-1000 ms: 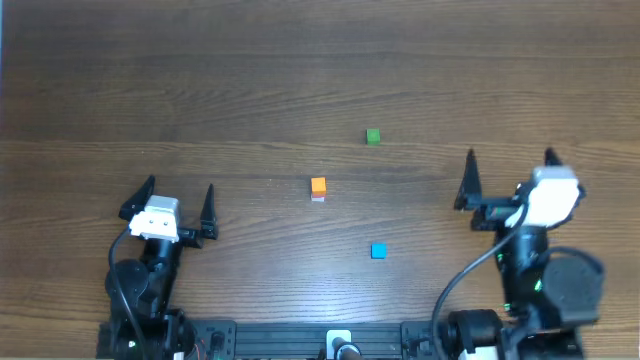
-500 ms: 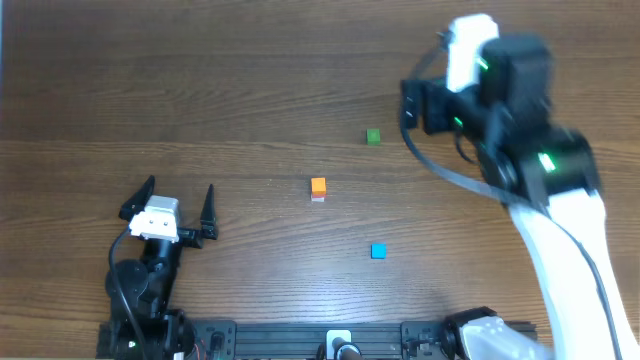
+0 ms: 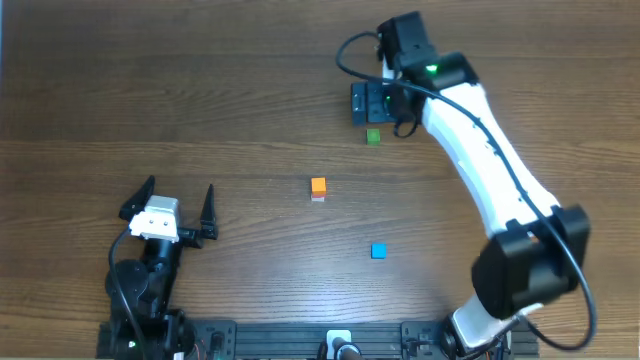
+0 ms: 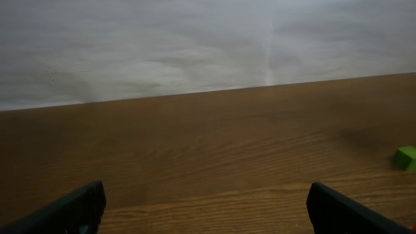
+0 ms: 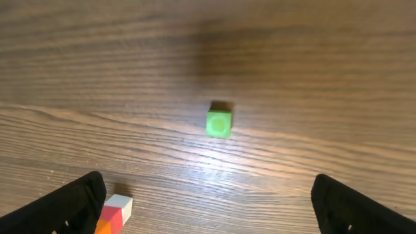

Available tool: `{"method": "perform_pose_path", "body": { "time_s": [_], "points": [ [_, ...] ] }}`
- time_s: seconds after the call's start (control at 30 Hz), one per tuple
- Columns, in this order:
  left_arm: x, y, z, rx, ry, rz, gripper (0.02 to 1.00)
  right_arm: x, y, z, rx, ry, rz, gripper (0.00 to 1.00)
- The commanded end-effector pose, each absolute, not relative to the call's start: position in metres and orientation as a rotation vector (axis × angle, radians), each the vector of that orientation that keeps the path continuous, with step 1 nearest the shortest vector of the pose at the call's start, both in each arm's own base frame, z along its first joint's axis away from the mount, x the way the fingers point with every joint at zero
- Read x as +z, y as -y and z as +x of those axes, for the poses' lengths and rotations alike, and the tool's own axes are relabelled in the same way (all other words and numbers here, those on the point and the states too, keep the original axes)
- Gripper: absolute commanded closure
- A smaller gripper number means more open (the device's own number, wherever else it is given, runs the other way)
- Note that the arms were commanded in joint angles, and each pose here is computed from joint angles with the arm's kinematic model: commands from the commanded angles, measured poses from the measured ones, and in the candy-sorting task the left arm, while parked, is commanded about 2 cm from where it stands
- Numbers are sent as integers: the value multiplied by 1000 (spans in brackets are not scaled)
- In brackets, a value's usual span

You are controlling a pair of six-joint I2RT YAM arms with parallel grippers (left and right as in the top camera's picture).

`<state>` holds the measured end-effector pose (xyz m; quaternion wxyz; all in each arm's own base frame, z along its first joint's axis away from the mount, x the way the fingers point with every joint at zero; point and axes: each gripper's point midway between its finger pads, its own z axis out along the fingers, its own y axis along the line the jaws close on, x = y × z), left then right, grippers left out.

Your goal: Stack Cubes

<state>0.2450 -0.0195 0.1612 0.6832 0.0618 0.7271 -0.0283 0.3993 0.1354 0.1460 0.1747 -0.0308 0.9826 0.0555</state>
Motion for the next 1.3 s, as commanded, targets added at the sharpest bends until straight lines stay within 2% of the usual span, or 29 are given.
{"method": "perform_pose_path", "body": {
  "time_s": [0.03,0.47,0.9,1.3],
  "points": [
    [160,22,245,-61,-1625,164,18,128,-150,407,179,-2831,-64,7],
    [160,22,245,-61,-1625,164,18,81,-156,424,86,-3002,-69,9],
    [160,22,245,-61,-1625,164,18,28,-143,415,12,-3152,-9,7],
    [160,22,245,-61,-1625,164,18,20,-125,421,-2,-3157,35,9]
  ]
}}
